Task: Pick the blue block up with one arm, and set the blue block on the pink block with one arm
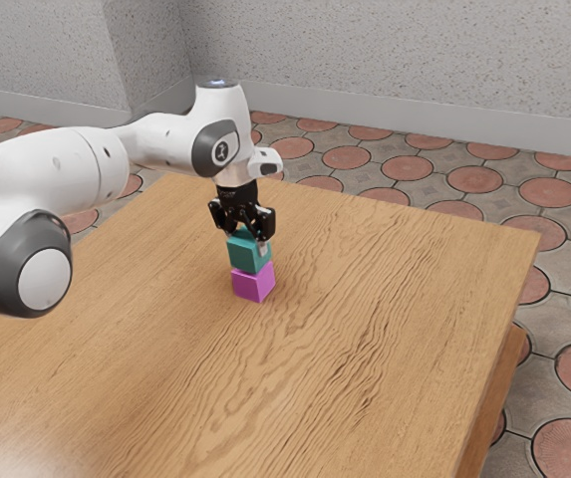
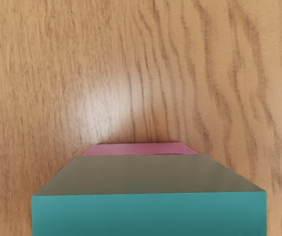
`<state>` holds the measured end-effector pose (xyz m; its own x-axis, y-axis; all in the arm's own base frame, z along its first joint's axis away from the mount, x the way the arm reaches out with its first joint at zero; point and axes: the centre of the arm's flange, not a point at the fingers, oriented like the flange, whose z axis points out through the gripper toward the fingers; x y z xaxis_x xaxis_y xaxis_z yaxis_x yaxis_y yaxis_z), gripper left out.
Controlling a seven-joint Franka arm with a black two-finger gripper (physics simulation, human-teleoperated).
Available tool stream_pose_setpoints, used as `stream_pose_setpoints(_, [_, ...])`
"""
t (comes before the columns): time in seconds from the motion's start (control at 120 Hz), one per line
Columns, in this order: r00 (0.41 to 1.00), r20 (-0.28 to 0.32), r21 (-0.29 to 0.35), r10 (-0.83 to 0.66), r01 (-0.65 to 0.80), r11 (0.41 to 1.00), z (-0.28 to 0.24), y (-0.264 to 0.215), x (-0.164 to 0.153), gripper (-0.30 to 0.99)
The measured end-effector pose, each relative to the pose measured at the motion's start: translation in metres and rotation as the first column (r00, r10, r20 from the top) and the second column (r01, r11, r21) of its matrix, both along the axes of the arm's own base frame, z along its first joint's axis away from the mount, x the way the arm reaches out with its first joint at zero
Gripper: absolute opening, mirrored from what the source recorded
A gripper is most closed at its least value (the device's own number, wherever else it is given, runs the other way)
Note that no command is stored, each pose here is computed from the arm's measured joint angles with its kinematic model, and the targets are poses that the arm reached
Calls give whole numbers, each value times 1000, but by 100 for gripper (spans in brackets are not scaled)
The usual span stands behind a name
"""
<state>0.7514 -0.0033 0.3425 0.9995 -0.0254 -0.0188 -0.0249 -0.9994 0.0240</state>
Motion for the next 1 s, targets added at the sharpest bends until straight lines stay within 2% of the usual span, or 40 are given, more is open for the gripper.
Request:
stream_pose_setpoints(0.242, [1000,-1,-2,8,-8,1000,1,1,-1,34])
stream_pose_setpoints(0.433, [1000,-6,-8,9,-9,1000,-2,-1,-2,53])
stream_pose_setpoints(0.633, [1000,0,-10,9,-9,1000,2,-1,-2,63])
stream_pose_setpoints(0.817, [997,77,-8,7,-6,1000,82,0,-19,67])
stream_pose_setpoints(1.0, [999,44,-11,-1,1,1000,110,1,-47,68])
